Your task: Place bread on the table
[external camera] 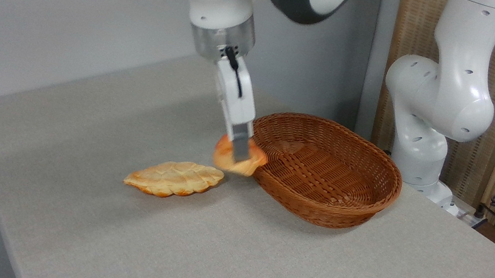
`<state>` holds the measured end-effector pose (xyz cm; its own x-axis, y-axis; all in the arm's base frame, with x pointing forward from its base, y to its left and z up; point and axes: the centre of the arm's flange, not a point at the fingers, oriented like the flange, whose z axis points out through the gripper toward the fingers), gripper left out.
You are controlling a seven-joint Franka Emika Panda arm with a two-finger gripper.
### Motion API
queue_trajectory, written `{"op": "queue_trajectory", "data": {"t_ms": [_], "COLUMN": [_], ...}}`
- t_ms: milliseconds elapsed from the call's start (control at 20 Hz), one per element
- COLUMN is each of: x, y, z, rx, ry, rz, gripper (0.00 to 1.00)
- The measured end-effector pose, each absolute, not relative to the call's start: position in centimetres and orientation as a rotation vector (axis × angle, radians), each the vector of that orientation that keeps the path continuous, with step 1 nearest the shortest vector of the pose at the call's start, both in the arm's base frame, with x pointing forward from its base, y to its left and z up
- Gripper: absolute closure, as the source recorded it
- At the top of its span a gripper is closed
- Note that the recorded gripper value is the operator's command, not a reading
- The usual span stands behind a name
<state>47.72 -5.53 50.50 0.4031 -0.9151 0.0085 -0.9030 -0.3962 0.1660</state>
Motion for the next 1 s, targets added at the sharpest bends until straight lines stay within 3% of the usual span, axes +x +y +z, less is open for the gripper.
{"op": "queue_trajectory", "data": {"t_ms": [100,150,200,400,600,900,1000], "x": [49.2,49.9,50.4,52.2,52.7,53.0,53.5], "y": [-5.2,-4.9,-4.3,-2.9,-3.0,-3.0,-3.1], "z": [49.4,48.8,48.1,45.0,43.4,43.8,45.1], "rx": [2.541,2.554,2.567,2.602,2.598,2.603,2.623], "ry": [-1.631,-1.624,-1.608,-1.564,-1.559,-1.562,-1.557], "rz": [-0.068,-0.055,-0.049,-0.058,-0.093,-0.079,-0.039], "gripper": [0.28,0.04,0.00,0.00,0.00,0.00,0.00]}}
